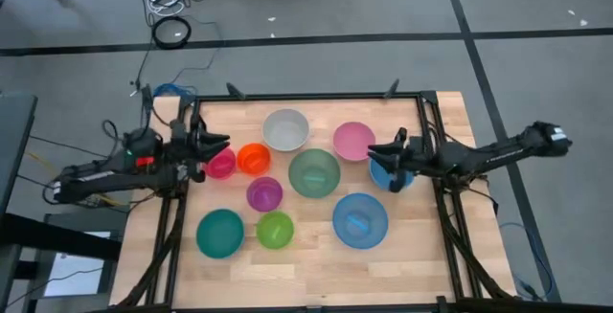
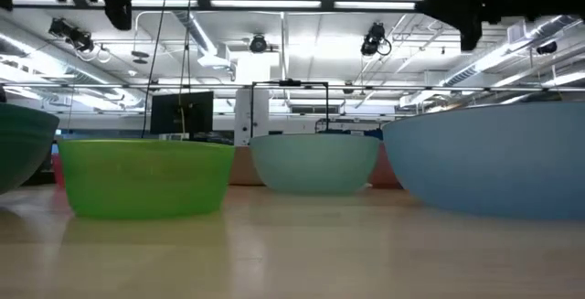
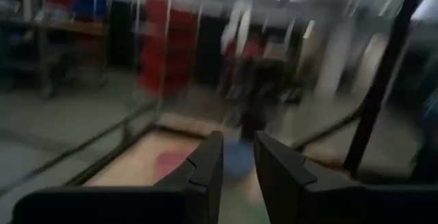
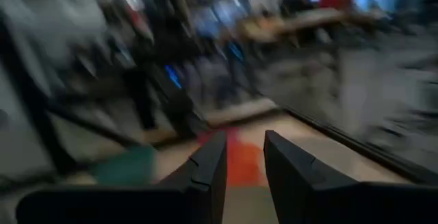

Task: Nest bowls inside each other
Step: Stack the dark green bowl on top of the light blue bowl

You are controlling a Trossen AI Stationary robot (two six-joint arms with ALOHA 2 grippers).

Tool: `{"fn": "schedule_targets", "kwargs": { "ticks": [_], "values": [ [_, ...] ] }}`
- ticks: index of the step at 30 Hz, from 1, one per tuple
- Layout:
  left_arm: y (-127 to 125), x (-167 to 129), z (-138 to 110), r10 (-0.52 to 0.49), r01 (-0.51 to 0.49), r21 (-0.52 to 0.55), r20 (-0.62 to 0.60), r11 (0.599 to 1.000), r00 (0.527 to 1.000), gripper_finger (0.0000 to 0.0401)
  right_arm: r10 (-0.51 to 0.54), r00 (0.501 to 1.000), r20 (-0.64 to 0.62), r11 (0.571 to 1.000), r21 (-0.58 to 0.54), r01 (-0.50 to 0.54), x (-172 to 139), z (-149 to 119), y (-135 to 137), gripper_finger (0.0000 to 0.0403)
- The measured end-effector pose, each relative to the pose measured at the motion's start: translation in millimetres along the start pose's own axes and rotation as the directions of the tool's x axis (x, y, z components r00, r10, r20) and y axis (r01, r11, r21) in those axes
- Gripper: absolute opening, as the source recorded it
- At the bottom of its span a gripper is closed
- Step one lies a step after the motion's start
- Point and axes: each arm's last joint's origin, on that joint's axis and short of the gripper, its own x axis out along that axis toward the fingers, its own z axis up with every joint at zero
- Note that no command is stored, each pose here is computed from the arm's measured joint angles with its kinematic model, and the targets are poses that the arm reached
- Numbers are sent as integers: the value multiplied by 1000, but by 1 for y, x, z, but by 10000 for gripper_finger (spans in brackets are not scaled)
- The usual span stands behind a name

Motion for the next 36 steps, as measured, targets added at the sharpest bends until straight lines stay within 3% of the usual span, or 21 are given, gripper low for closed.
{"fn": "schedule_targets", "kwargs": {
  "ticks": [2,6,10,13,16,19,22,26,30,33,36],
  "values": [
    [-2,9,13,53,-41,70,-174,997,983,92,-115,984,-137,988,-118,99,12,18,15,83],
    [-7,38,25,142,-64,175,-477,982,868,92,-353,895,-272,911,-317,263,40,51,50,73],
    [-23,76,26,105,37,210,-623,977,775,92,-421,839,-345,887,-349,302,70,84,81,68],
    [-36,100,12,158,114,315,-718,942,678,92,-478,749,-459,869,-375,324,92,91,87,69],
    [-44,118,5,219,164,408,-738,898,638,92,-521,648,-556,852,-389,351,109,87,84,77],
    [-48,128,5,243,203,443,-756,873,608,92,-499,569,-654,866,-354,353,124,73,76,92],
    [-54,127,9,267,271,485,-777,831,571,92,-455,488,-744,880,-294,373,140,57,66,111],
    [-60,119,24,342,297,566,-756,769,558,92,-468,395,-791,859,-300,415,160,36,49,134],
    [-60,113,38,361,299,574,-760,762,540,92,-488,364,-793,842,-319,435,179,19,36,153],
    [-59,111,41,365,300,575,-762,761,535,92,-453,360,-816,856,-286,430,191,7,30,163],
    [-57,105,40,384,314,574,-778,757,497,92,-409,333,-850,867,-249,431,199,-3,26,170]
  ]
}}
